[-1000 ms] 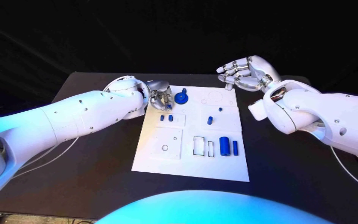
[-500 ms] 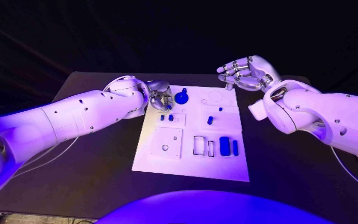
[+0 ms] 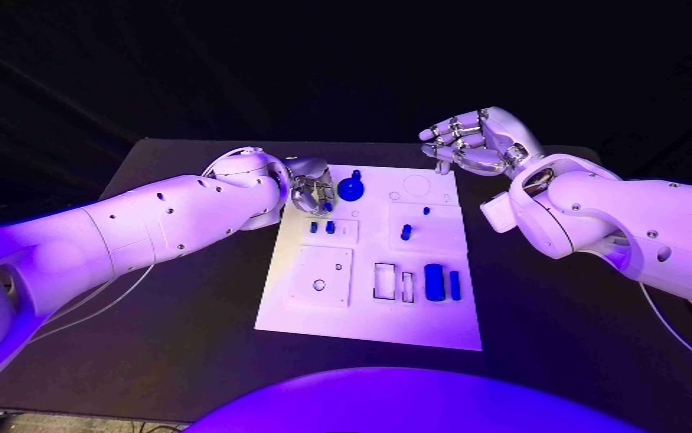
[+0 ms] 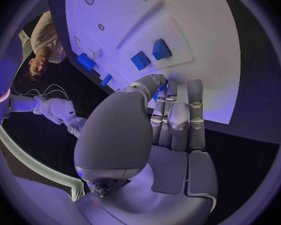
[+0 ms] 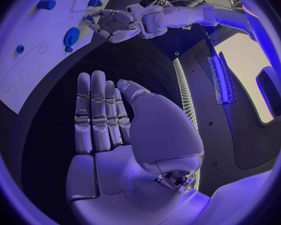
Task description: Assemble the parts on the task board
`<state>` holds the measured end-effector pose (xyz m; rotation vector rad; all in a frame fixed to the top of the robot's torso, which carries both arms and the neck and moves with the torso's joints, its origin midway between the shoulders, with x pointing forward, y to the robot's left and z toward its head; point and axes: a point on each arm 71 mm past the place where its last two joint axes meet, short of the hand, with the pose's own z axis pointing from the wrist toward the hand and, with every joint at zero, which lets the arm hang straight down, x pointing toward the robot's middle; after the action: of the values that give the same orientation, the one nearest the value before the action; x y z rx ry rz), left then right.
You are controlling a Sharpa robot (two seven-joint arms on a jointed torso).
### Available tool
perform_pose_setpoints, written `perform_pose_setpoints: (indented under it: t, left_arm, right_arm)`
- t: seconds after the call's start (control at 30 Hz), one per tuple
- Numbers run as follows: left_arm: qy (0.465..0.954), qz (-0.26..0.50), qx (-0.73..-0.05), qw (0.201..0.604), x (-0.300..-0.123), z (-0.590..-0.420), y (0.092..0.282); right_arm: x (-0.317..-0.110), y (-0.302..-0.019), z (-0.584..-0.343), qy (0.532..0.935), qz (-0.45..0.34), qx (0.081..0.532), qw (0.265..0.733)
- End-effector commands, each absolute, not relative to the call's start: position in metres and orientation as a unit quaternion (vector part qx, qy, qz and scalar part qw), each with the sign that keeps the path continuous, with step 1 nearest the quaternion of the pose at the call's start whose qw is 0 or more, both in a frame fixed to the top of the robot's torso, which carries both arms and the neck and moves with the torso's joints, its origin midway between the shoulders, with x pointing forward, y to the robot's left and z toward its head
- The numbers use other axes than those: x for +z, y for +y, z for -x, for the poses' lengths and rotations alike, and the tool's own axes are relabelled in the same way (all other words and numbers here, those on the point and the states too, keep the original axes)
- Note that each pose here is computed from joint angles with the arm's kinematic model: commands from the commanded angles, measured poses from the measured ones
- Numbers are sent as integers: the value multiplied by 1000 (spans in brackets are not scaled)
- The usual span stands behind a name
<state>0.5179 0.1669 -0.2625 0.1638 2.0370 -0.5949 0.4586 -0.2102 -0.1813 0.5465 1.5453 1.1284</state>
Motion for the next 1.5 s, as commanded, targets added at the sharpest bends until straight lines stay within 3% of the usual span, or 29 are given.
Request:
perform_pose_setpoints:
  t: [0.03,0.6,0.77,1.0,1.2,1.37,1.5]
  left_arm:
    - [842,-67,-241,478,-264,-518,166]
    - [838,-63,-241,485,-263,-518,168]
    - [835,-58,-238,492,-262,-518,173]
    - [822,-45,-246,513,-256,-516,185]
    - [799,-6,-280,531,-243,-510,199]
    - [774,79,-341,527,-227,-504,211]
    - [736,189,-422,495,-215,-495,218]
  right_arm:
    - [-181,-208,-457,653,-224,482,540]
    - [-182,-212,-458,657,-223,476,540]
    - [-185,-218,-461,676,-202,458,541]
    - [-193,-227,-467,724,-91,397,557]
    - [-200,-226,-470,753,56,300,583]
    - [-206,-222,-474,762,139,219,594]
    - [-209,-217,-478,757,180,174,603]
